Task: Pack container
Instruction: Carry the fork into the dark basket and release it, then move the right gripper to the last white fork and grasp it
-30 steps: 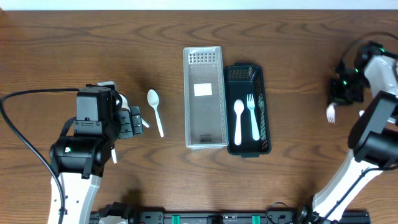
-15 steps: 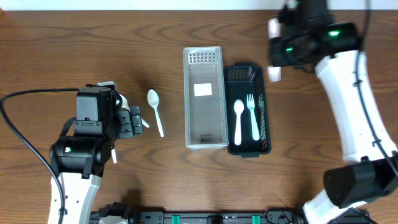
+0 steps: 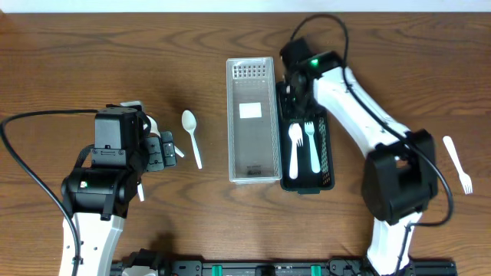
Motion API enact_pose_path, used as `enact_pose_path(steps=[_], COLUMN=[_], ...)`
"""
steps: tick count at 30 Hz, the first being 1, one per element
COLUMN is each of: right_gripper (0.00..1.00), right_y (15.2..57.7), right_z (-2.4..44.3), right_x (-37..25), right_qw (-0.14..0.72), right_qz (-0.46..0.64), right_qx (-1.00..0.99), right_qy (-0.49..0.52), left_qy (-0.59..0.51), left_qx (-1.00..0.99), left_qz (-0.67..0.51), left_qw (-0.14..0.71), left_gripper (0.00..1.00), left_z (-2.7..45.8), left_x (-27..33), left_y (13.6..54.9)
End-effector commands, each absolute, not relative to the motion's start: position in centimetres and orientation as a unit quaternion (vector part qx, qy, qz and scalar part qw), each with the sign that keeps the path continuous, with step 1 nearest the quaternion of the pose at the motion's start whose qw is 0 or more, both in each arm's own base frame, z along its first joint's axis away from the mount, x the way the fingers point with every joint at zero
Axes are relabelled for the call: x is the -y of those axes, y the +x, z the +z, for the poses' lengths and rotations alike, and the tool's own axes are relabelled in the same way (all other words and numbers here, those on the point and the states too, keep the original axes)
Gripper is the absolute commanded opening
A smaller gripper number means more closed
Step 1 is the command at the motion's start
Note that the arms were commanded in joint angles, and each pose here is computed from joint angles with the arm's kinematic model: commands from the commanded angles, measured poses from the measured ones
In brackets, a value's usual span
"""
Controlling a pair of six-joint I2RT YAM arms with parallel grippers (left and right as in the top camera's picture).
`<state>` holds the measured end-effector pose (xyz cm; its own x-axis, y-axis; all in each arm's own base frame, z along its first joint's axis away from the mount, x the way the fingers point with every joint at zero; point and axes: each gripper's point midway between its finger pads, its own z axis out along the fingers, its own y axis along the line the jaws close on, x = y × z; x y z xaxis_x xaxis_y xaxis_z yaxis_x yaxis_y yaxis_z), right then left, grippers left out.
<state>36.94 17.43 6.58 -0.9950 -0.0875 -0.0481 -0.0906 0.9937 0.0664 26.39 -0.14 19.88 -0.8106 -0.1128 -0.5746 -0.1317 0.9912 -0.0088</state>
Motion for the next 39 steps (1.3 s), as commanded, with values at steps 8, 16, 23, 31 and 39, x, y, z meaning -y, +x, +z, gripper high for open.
enact_pose_path(steps=[8, 16, 23, 31, 39], right_gripper=[0.32, 0.46, 0.5, 0.64, 0.74], right_y=[36.3, 39.6, 42.3, 38.7, 33.6], right_z=[4.8, 11.9, 23.2, 25.3, 20.8], right_x=[-17.0, -16.4, -8.2, 7.8, 17.5], right_qw=[0.015, 0.079, 0.192, 0.186, 0.123], right_qz=[0.02, 0.041, 0.059, 0.014, -0.015], right_qx=[-0.999, -0.995, -0.978, -0.961, -0.958], right_qy=[-0.03, -0.046, 0.051, 0.206, 0.26], left_qy=[-0.072, -0.072, -0.071, -0.071, -0.071], left_qx=[-0.95, -0.95, -0.953, -0.953, -0.953], left_qz=[0.017, 0.017, 0.018, 0.018, 0.018], left_qw=[0.304, 0.303, 0.295, 0.293, 0.293], left_gripper=[0.98, 0.98, 0.98, 0.98, 0.98], left_z=[20.3, 20.2, 19.8, 19.7, 19.7], left_x=[0.0, 0.0, 0.0, 0.0, 0.0], left_y=[26.5, 26.5, 26.6, 26.7, 26.7])
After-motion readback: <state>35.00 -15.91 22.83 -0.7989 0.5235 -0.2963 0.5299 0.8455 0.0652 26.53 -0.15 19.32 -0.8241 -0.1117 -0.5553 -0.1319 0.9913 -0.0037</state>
